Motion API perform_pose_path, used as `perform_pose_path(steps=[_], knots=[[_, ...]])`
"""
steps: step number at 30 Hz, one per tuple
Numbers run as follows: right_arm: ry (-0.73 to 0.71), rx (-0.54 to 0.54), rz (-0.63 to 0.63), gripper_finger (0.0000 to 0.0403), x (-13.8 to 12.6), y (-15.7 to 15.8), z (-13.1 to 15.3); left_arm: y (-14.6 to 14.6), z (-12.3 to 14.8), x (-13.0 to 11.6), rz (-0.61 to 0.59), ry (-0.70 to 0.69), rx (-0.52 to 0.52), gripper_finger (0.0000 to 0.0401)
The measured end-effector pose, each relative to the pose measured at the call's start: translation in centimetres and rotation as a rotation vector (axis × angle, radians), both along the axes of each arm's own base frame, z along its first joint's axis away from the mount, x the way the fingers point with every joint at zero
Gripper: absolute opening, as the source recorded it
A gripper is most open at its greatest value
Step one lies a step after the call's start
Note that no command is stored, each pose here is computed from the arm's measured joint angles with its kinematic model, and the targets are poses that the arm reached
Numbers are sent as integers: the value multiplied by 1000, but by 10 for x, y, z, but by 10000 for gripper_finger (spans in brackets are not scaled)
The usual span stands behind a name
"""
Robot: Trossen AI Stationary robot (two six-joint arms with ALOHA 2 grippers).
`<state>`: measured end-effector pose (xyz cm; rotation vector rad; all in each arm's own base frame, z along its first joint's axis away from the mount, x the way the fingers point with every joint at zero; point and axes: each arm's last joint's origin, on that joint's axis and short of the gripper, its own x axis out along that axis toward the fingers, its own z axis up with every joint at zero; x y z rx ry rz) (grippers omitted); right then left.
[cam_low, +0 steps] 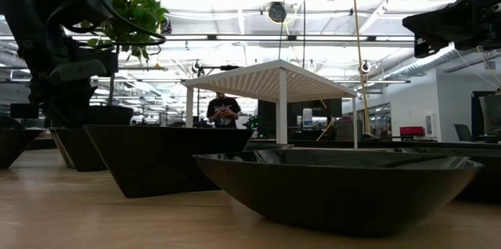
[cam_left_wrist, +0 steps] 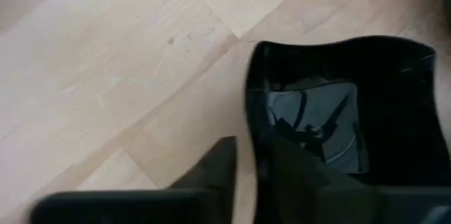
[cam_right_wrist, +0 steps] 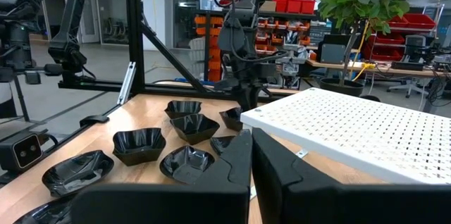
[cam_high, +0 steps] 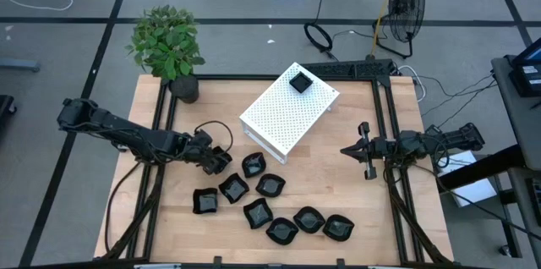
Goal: Pick & Place Mini shaped plates
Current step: Put the black distorted square plate on the shelf
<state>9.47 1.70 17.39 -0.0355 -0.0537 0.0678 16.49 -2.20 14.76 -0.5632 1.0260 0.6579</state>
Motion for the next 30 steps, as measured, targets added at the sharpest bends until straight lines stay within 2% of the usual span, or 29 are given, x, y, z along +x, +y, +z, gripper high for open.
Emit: perform_pose_path(steps=[2, 4, 8, 12, 20, 23, 27, 30], knots=[[0, 0, 0, 0, 0, 0, 0, 0, 0, 0, -1, -1, -3, 31], [0, 0, 0, 0, 0, 0, 0, 0, 0, 0, 2, -7, -5, 10], [0, 0, 0, 0, 0, 0, 0, -1, 4, 4, -16, -29, -3, 7], [0, 0, 0, 0, 0, 0, 0, -3, 27, 17, -107, -78, 50, 5], [0, 0, 0, 0, 0, 0, 0, -4, 118, 43, -220, -220, 221, 4], [0, 0, 0, 0, 0, 0, 0, -4, 156, 49, -259, -302, 323, 4], [-3, 1, 0, 0, 0, 0, 0, 12, 211, 58, -193, -424, 467, 3], [-4, 1, 0, 0, 0, 0, 0, 34, 240, 70, -180, -471, 442, 3]])
